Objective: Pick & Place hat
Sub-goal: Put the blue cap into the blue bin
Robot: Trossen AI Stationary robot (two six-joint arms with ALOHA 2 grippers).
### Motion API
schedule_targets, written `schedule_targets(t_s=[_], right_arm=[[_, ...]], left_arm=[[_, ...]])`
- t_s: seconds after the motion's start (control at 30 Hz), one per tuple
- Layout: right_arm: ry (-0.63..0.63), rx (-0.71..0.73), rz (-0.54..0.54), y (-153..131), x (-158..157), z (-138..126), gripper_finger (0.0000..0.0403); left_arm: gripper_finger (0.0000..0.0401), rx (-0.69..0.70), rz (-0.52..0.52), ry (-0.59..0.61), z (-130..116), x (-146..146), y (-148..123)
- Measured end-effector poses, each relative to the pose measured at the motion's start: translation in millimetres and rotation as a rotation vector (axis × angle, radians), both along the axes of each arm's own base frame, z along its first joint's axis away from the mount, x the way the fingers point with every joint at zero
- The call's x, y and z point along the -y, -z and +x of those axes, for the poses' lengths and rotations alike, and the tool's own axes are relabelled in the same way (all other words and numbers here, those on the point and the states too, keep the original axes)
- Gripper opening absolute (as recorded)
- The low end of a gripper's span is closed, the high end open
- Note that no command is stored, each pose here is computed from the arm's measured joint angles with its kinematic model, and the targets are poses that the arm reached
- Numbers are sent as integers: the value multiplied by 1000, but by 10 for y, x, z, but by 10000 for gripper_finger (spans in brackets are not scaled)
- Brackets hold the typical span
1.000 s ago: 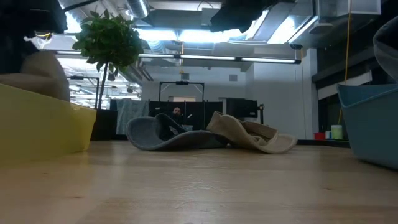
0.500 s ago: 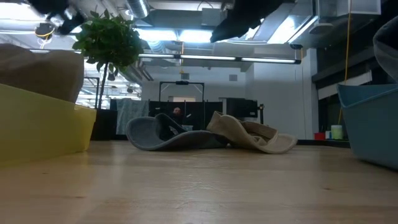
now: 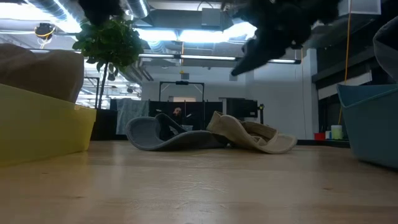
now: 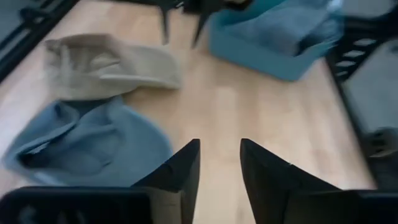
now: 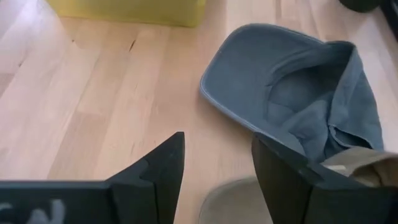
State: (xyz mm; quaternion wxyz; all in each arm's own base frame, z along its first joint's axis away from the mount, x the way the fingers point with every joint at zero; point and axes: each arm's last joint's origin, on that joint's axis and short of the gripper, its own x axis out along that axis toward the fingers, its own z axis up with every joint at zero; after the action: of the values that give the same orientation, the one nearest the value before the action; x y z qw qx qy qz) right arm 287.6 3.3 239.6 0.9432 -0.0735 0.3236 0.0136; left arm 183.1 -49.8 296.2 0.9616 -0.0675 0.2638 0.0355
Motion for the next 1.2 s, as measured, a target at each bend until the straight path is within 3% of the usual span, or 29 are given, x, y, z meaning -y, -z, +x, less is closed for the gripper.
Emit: schedule_targets(t_s=[0.3, 0.53, 0.9, 1.2], right_arm=[[17, 154, -24, 173, 16, -447, 186], [150, 193, -10, 152, 53, -562, 186], [197, 201, -19, 161, 65, -532, 186], [210, 210, 2, 158, 65, -526, 186]], left_arm=[[143, -68, 90, -144, 500, -338, 271], [137, -87, 108, -248, 827, -630, 518], [124, -176, 232, -125, 1193, -681, 585], [125, -219, 221, -48, 1518, -496, 701]])
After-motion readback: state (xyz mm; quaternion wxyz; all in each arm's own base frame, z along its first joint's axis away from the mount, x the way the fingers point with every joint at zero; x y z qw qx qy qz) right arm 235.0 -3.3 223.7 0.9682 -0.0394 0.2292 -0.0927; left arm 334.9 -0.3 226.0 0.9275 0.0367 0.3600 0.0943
